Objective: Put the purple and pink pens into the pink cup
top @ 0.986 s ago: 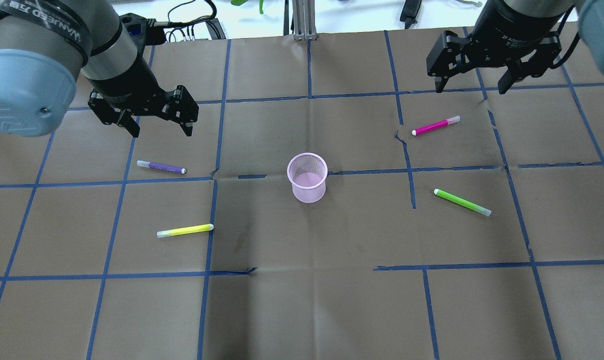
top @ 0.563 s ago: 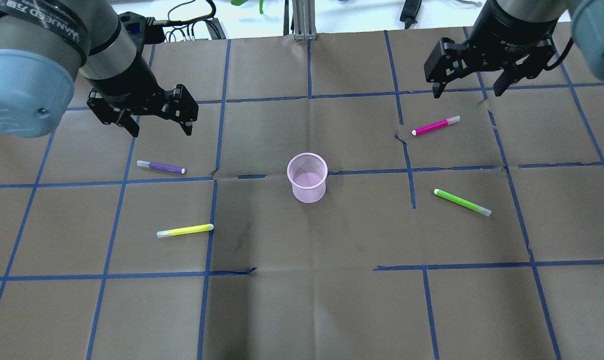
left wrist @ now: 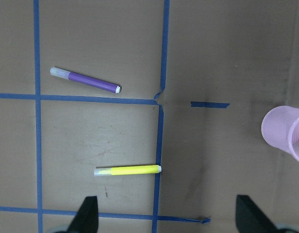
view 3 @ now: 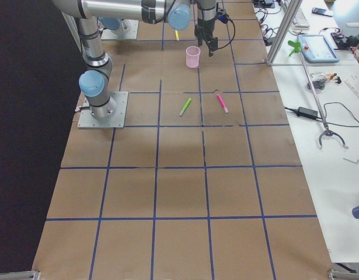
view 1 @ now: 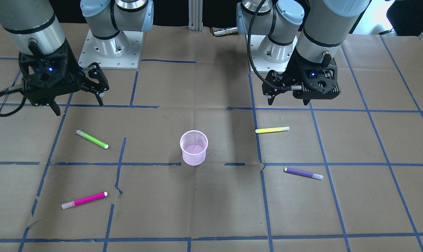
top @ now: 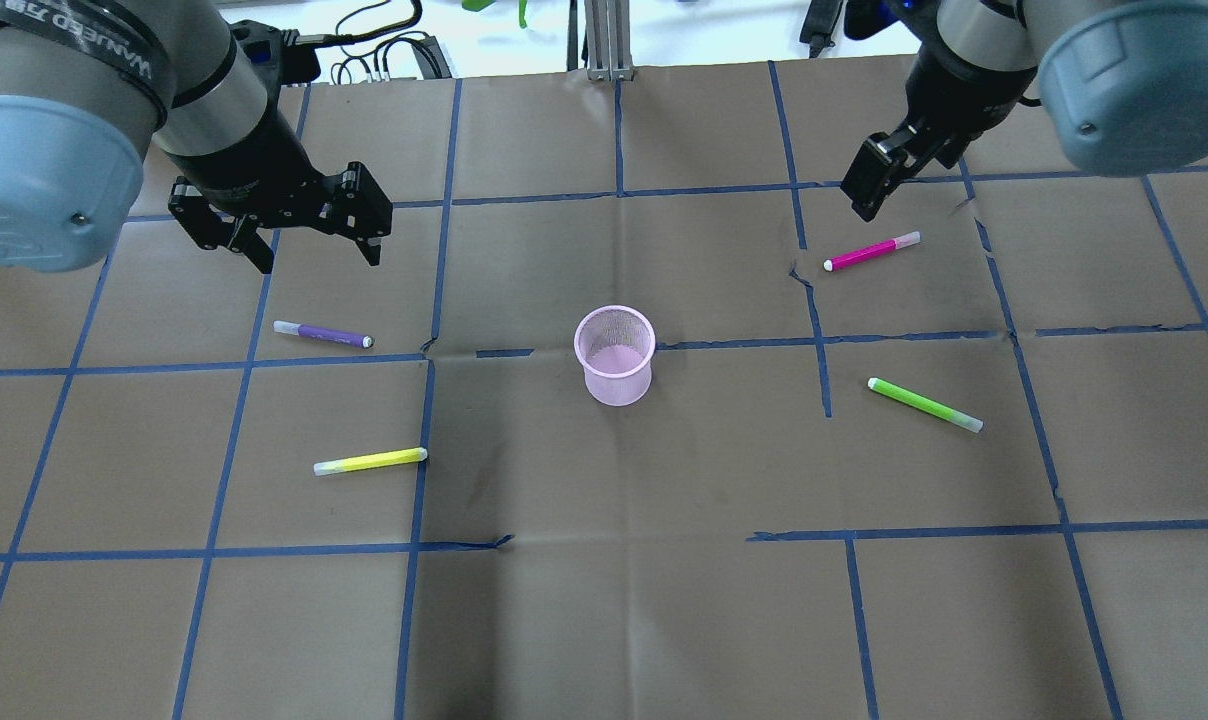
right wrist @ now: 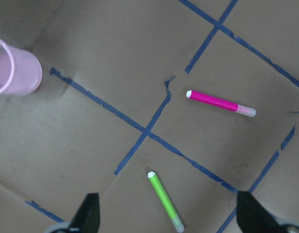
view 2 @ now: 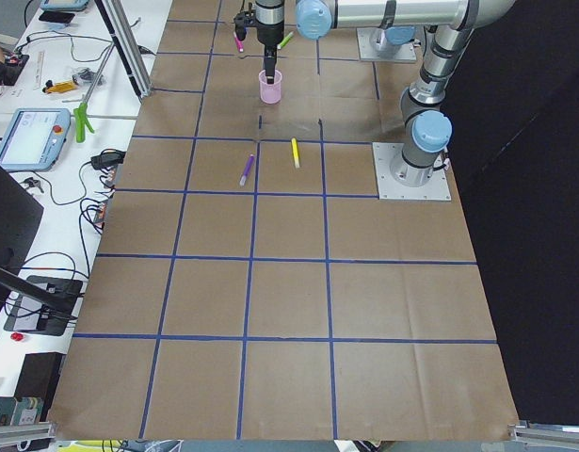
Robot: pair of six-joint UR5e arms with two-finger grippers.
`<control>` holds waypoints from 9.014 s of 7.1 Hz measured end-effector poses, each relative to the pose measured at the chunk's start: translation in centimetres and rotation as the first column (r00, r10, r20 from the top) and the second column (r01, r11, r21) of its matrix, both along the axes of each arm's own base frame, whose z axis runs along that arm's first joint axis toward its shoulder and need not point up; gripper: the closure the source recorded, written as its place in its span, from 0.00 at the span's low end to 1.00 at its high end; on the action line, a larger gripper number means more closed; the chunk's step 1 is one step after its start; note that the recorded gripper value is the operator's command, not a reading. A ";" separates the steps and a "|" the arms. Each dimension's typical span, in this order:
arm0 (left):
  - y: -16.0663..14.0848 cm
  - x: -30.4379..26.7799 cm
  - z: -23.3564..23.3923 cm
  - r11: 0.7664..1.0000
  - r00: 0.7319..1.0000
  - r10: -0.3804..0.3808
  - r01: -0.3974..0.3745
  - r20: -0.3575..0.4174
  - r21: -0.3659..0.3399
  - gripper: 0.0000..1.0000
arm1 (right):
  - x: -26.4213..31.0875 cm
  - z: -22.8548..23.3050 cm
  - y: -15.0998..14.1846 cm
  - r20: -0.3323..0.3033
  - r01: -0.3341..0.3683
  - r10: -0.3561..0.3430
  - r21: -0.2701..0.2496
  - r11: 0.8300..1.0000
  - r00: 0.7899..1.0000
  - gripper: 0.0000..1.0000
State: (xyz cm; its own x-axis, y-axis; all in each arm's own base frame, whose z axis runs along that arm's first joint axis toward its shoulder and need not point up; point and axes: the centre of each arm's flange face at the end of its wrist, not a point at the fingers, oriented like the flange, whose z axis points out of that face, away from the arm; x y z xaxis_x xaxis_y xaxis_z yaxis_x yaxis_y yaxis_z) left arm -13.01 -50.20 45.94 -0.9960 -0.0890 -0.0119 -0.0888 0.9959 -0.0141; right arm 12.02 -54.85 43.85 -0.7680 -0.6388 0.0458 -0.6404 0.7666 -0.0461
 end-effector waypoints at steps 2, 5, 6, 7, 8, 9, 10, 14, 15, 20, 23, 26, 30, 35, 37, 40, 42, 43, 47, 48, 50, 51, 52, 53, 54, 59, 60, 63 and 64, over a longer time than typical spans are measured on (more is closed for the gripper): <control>-0.1 0.6 -0.1 0.995 0.995 0.104 -0.104 -0.002 0.001 0.01 | -0.3 -6.8 -3.1 -0.014 -0.275 0.276 0.040 0.961 0.961 0.00; -0.7 3.4 -0.4 0.960 0.960 0.279 -0.278 -0.015 0.016 0.01 | -1.4 -14.9 -7.0 -0.081 -0.611 0.615 0.072 0.788 0.784 0.00; -0.8 4.3 -0.4 0.906 0.906 0.424 -0.424 -0.014 0.017 0.01 | -1.8 -17.0 -8.2 -0.105 -0.685 0.688 0.068 0.725 0.718 0.00; -0.9 5.1 -0.5 0.820 0.820 0.572 -0.572 -0.013 0.020 0.01 | -2.0 -18.7 -9.0 -0.113 -0.730 0.733 0.070 0.679 0.671 0.00; -1.0 6.2 -0.6 0.727 0.727 0.687 -0.687 -0.013 0.021 0.01 | -2.1 -20.2 -9.5 -0.115 -0.782 0.785 0.080 0.618 0.608 0.00; -1.2 7.5 -0.6 0.634 0.634 0.773 -0.773 -0.014 0.020 0.01 | -2.2 -21.5 -9.9 -0.113 -0.836 0.839 0.093 0.541 0.531 0.01; -1.3 9.3 -0.8 0.540 0.540 0.842 -0.841 -0.015 0.023 0.01 | -2.2 -22.5 -10.1 -0.105 -0.879 0.885 0.105 0.464 0.454 0.02; -2.6 13.7 -3.4 0.278 0.279 0.960 -0.957 0.008 0.080 0.01 | -2.2 -24.8 -10.4 -0.075 -0.926 0.933 0.122 0.358 0.351 0.19; -3.5 13.9 -5.1 0.265 0.269 0.963 -0.960 0.034 0.093 0.01 | -2.2 -24.8 -10.6 -0.081 -0.924 0.931 0.121 0.362 0.355 0.18; -9.3 9.3 -15.6 0.224 0.209 0.974 -0.943 0.087 -0.247 0.01 | -2.2 -25.9 -11.4 -0.098 -0.921 0.927 0.113 0.372 0.363 0.44; -11.6 5.8 -23.3 0.147 0.129 0.989 -0.903 0.070 -0.403 0.01 | -2.3 -25.8 -11.4 -0.104 -0.921 0.926 0.115 0.373 0.363 0.62; -9.9 4.1 -28.4 0.116 0.114 0.993 -0.870 0.035 -0.479 0.01 | -2.2 -25.4 -11.3 -0.109 -0.921 0.926 0.115 0.372 0.361 0.87; -7.6 4.3 -31.3 0.115 0.126 0.992 -0.847 0.015 -0.519 0.01 | -2.2 -25.1 -11.3 -0.115 -0.921 0.925 0.113 0.374 0.362 0.67; -7.4 4.5 -31.1 0.105 0.133 0.991 -0.846 -0.017 -0.523 0.22 | -2.1 -25.5 -11.4 -0.110 -0.919 0.924 0.112 0.378 0.366 0.53; -7.6 4.5 -31.1 0.098 0.136 0.990 -0.844 -0.034 -0.527 0.30 | -2.1 -25.7 -11.4 -0.107 -0.919 0.924 0.114 0.378 0.367 0.55; -7.6 4.5 -31.1 0.098 0.137 0.990 -0.844 -0.035 -0.527 0.60 | -2.2 -25.9 -11.4 -0.104 -0.918 0.924 0.117 0.378 0.367 0.66; -7.5 4.4 -31.2 0.100 0.138 0.990 -0.845 -0.033 -0.526 0.74 | -2.2 -26.0 -11.3 -0.102 -0.918 0.925 0.118 0.377 0.367 0.87; -7.5 4.4 -31.2 0.102 0.139 0.990 -0.845 -0.031 -0.525 0.79 | -2.2 -25.8 -11.3 -0.103 -0.919 0.925 0.118 0.377 0.366 0.90; -7.5 4.3 -31.2 0.105 0.140 0.990 -0.848 -0.028 -0.520 0.98 | -2.2 -21.4 -11.3 -0.161 -0.919 0.915 0.084 0.386 0.370 0.94; -7.5 4.3 -31.0 0.105 0.141 0.990 -0.848 -0.030 -0.520 0.98 | -1.6 -18.0 -10.6 -0.181 -0.916 0.903 0.024 0.401 0.390 0.94; -7.5 4.4 -28.8 0.109 0.158 0.986 -0.845 -0.050 -0.524 0.98 | 0.9 -12.1 -8.4 -0.122 -0.862 0.859 -0.188 0.471 0.496 0.95; -7.4 4.6 -27.0 0.115 0.166 0.985 -0.845 -0.052 -0.522 0.98 | 2.8 -9.5 -7.1 -0.061 -0.806 0.834 -0.303 0.508 0.549 0.95; -7.1 4.7 -24.6 0.127 0.174 0.984 -0.853 -0.046 -0.506 0.98 | 5.1 -7.3 -5.8 0.012 -0.744 0.816 -0.402 0.533 0.578 0.95; -6.5 4.8 -21.7 0.136 0.178 0.983 -0.874 -0.046 -0.467 0.98 | 7.5 -5.7 -4.6 0.085 -0.685 0.805 -0.478 0.550 0.587 0.95; -5.6 5.1 -18.7 0.139 0.174 0.984 -0.900 -0.048 -0.414 0.99 | 9.9 -4.4 -3.8 0.142 -0.631 0.802 -0.545 0.553 0.580 0.95; -1.6 3.9 -2.4 0.143 0.148 0.988 -0.984 -0.037 -0.111 0.99 | 18.1 -7.8 3.3 0.281 -0.496 0.825 -0.689 0.529 0.490 0.95; -1.3 3.4 -0.4 0.129 0.131 0.991 -0.989 -0.024 -0.074 0.99 | 17.8 -10.0 4.9 0.287 -0.488 0.825 -0.694 0.530 0.488 0.95; -1.3 2.4 1.3 0.079 0.079 0.997 -0.997 -0.006 -0.010 0.99 | 17.8 -12.8 7.0 0.347 -0.468 0.796 -0.666 0.581 0.496 0.95; -1.4 2.3 1.3 0.067 0.067 0.998 -0.998 -0.006 -0.005 0.99 | 17.7 -13.6 7.4 0.360 -0.466 0.787 -0.654 0.596 0.500 0.95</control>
State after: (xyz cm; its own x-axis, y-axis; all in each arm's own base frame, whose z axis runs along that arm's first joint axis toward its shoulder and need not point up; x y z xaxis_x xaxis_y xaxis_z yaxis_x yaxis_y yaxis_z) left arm -10.68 -51.57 47.26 0.0223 -0.9997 -0.0057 -0.9996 -0.0222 -0.0189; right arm 29.69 -47.41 30.26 -0.1201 -0.9778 0.1716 -0.6441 -0.0548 -0.7630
